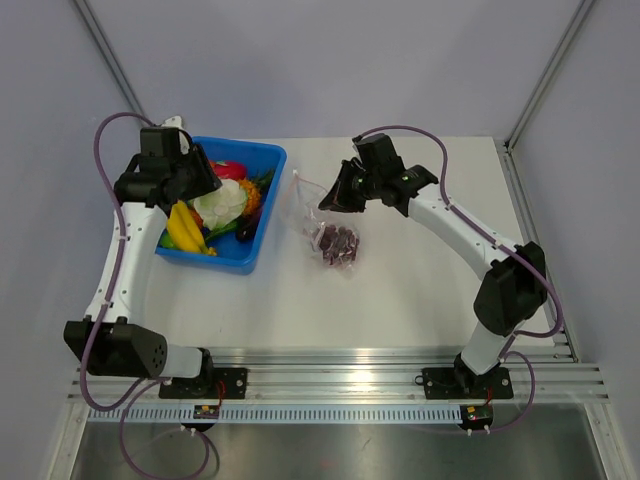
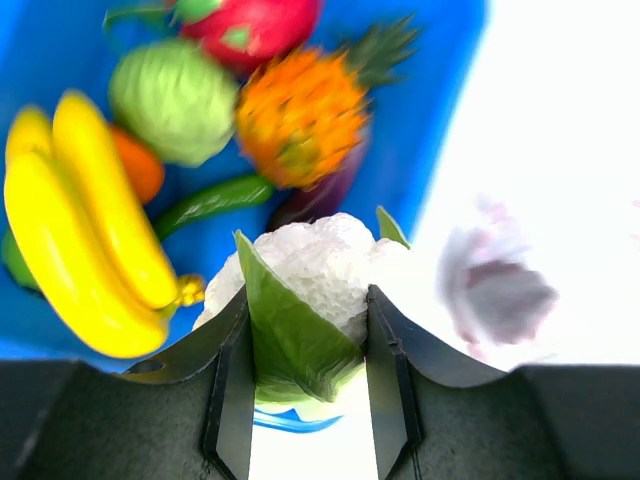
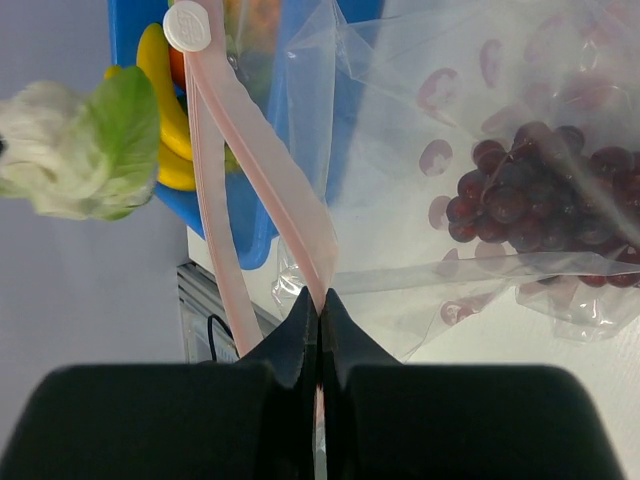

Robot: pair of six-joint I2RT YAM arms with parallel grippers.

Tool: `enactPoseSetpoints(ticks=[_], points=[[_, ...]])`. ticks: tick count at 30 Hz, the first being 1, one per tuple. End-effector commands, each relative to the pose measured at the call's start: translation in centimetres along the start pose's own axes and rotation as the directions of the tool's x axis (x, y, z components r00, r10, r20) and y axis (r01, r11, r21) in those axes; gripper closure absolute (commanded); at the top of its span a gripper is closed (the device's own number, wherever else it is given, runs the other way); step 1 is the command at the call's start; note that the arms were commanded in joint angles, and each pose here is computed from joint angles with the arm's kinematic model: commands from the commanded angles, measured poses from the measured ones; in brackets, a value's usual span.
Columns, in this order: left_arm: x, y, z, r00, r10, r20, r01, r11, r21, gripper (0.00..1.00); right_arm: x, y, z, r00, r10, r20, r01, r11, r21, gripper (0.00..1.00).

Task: Place the food in the zip-top bag and seal the zipper
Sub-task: Pick up the fake vegetable from the bin, then place the fake vegetable in the zipper food storage bag.

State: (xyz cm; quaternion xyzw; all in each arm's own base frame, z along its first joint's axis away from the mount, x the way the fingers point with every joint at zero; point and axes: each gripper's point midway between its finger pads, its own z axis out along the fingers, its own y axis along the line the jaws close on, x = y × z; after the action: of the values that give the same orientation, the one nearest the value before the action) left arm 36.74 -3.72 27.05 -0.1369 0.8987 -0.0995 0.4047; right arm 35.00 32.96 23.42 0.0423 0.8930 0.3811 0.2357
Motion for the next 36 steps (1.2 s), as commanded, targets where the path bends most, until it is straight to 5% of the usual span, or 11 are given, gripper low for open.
enactPoseSetpoints(ticks=[1,11,16,21,28,36], points=[[-4.1,-5.9,-4.9,0.987,0.047,0.151,-0.078,0.975,0.210,1.00,-0.5,2.2,-0.1,0.999,-0.041,0.015,0.042,0.998,-0.048,1.00],[-5.1,-15.8,-11.1,0.963,0.104,0.250,-0.230,0.799,0.555,1.00,-0.3,2.9,0.1,0.999,-0.047,0.015,0.048,0.997,-0.053,1.00],[-2.3,-18.0,-10.2,0.909,0.262,0.325,-0.416,0.627,0.659,1.00,0.0,3.8,-0.7,0.999,-0.050,0.004,0.050,0.995,-0.090,1.00],[0.5,-19.9,-10.1,0.923,0.234,0.304,-0.381,0.460,0.802,1.00,0.0,3.9,-1.4,0.998,-0.058,0.016,0.059,0.994,-0.092,1.00],[3.7,-19.9,-7.4,0.954,0.208,0.214,-0.284,0.413,0.865,1.00,-0.1,4.7,-2.3,0.998,-0.063,0.030,0.066,0.990,-0.123,1.00],[6.2,-18.0,-1.7,0.966,0.238,0.103,-0.220,0.541,0.812,1.00,0.1,6.3,-3.4,0.997,-0.071,0.027,0.076,0.977,-0.201,1.00]])
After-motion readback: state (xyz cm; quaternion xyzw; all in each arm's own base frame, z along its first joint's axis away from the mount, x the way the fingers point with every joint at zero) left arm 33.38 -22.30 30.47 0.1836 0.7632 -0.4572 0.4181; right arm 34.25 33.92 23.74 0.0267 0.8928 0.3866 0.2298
